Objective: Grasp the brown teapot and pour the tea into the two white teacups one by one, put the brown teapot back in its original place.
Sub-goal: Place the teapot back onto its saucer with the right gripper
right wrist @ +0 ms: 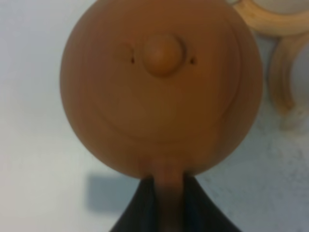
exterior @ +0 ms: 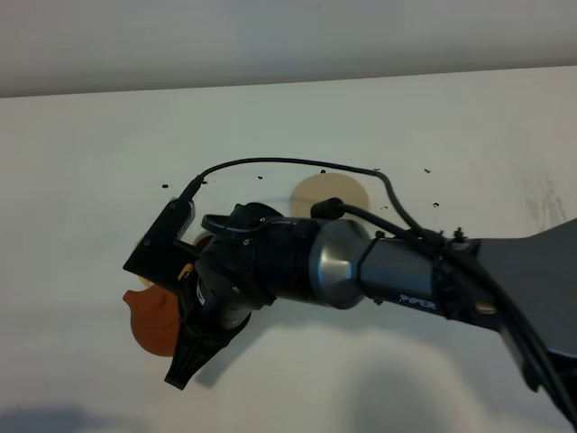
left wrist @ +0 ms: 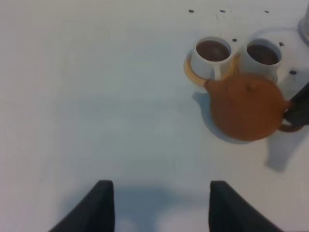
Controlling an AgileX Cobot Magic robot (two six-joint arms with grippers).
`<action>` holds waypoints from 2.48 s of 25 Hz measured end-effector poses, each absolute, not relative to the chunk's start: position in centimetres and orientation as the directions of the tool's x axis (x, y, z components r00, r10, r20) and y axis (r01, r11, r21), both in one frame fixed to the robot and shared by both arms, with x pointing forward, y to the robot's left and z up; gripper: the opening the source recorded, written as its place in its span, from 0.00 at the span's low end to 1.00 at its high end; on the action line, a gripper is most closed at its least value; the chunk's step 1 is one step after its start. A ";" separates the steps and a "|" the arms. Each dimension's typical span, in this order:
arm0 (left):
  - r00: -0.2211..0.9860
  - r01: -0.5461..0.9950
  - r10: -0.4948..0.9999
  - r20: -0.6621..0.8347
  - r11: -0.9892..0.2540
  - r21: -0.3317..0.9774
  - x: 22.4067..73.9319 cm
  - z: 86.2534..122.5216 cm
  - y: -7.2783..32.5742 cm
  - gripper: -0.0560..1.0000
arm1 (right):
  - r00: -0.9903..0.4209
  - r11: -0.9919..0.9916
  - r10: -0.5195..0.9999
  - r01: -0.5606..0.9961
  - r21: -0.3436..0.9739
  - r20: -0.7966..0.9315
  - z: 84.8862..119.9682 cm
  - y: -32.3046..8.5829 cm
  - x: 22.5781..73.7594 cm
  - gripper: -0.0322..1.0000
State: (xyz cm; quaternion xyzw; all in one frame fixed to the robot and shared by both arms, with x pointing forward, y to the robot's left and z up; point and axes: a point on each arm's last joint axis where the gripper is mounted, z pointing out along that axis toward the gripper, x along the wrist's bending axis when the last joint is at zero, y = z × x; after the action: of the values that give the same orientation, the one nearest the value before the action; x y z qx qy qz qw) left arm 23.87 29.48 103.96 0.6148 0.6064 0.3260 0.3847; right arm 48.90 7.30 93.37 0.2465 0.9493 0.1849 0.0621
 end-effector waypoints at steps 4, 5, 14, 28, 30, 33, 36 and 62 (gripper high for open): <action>0.052 0.495 0.996 -0.066 0.031 0.868 23.9 104.0 29.5 0.47 | -0.876 0.810 0.481 0.427 0.403 -0.038 96.9 6.4 48.5 0.14; 0.052 0.495 0.996 -0.066 0.031 0.868 23.9 104.0 29.5 0.47 | -0.875 0.807 0.482 0.422 0.412 -0.047 97.8 6.0 48.6 0.14; 0.052 0.495 0.996 -0.066 0.031 0.868 23.9 104.0 29.5 0.47 | -0.753 0.689 0.653 0.550 0.473 -0.076 101.3 -0.9 55.3 0.14; 0.052 0.495 0.996 -0.066 0.031 0.868 23.9 104.0 29.5 0.47 | -0.613 0.585 0.787 0.705 0.400 -0.070 97.7 -7.3 61.2 0.14; 0.052 0.495 0.996 -0.066 0.031 0.868 23.9 104.0 29.5 0.47 | -0.604 0.574 0.795 0.720 0.389 -0.057 97.1 -7.5 61.4 0.14; 0.052 0.495 0.996 -0.066 0.031 0.868 23.9 104.0 29.5 0.47 | -0.591 0.560 0.806 0.736 0.379 -0.044 96.3 -7.8 61.8 0.14; 0.052 0.495 0.996 -0.066 0.031 0.868 23.9 104.0 29.5 0.47 | -0.579 0.551 0.814 0.747 0.371 -0.043 95.5 -8.4 62.1 0.14; 0.051 0.495 0.996 -0.067 0.032 0.868 23.9 104.0 29.5 0.47 | -0.534 0.493 0.845 0.796 0.349 0.023 93.2 -8.9 62.1 0.14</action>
State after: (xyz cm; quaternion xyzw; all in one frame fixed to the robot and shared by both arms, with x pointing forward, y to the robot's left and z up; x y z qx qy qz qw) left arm 23.87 29.48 103.96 0.6145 0.6067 0.3258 0.3848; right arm 62.11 -8.87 93.22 0.4768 0.8608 0.1609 0.0760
